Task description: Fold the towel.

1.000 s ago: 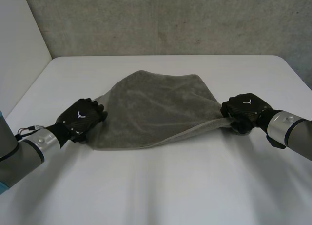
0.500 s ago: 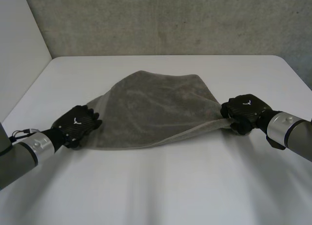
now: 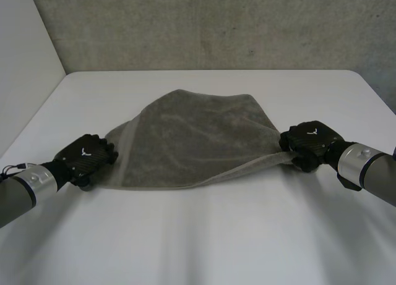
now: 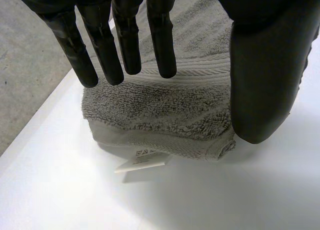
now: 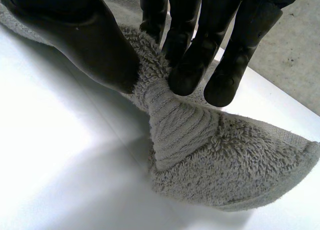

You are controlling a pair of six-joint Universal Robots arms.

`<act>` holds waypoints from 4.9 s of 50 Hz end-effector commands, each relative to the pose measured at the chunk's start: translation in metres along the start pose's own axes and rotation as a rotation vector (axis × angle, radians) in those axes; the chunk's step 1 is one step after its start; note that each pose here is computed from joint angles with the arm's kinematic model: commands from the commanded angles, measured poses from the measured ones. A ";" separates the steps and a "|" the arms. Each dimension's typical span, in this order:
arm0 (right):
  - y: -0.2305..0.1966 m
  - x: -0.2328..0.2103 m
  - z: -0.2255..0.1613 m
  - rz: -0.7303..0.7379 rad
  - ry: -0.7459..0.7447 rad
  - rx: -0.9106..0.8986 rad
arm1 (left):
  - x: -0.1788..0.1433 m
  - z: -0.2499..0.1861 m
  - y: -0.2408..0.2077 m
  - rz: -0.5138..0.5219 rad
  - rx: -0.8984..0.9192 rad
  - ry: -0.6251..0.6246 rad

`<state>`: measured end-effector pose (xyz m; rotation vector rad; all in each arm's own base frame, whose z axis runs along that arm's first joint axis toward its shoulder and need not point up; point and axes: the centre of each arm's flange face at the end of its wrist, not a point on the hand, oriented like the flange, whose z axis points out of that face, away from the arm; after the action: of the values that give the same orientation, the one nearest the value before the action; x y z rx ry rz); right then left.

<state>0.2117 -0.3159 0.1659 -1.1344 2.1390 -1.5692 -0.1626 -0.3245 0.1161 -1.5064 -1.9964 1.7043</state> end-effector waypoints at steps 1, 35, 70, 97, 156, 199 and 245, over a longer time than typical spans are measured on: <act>0.000 0.000 0.000 0.001 0.001 0.001 | 0.003 0.003 0.006 -0.013 -0.008 0.012; -0.043 0.019 -0.035 0.012 0.065 0.018 | -0.007 -0.022 -0.049 -0.010 0.061 -0.034; -0.130 0.045 0.024 -0.391 0.205 0.099 | -0.086 0.044 -0.115 -0.401 0.219 -0.187; -0.178 0.042 0.010 -0.409 0.286 0.556 | -0.128 0.031 -0.160 -0.432 0.601 -0.260; 0.024 0.045 0.009 -0.116 0.170 -0.176 | -0.053 0.020 -0.034 -0.436 0.164 -0.174; -0.128 0.090 -0.086 -0.136 0.265 0.175 | -0.126 -0.085 -0.123 -0.596 0.403 -0.306; -0.165 0.087 0.016 -0.201 0.285 0.578 | -0.168 0.025 -0.144 -0.570 0.638 -0.278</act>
<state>0.2401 -0.4016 0.3997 -0.8101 1.3711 -2.5281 -0.1789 -0.4440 0.3889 -0.3752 -1.3136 2.2028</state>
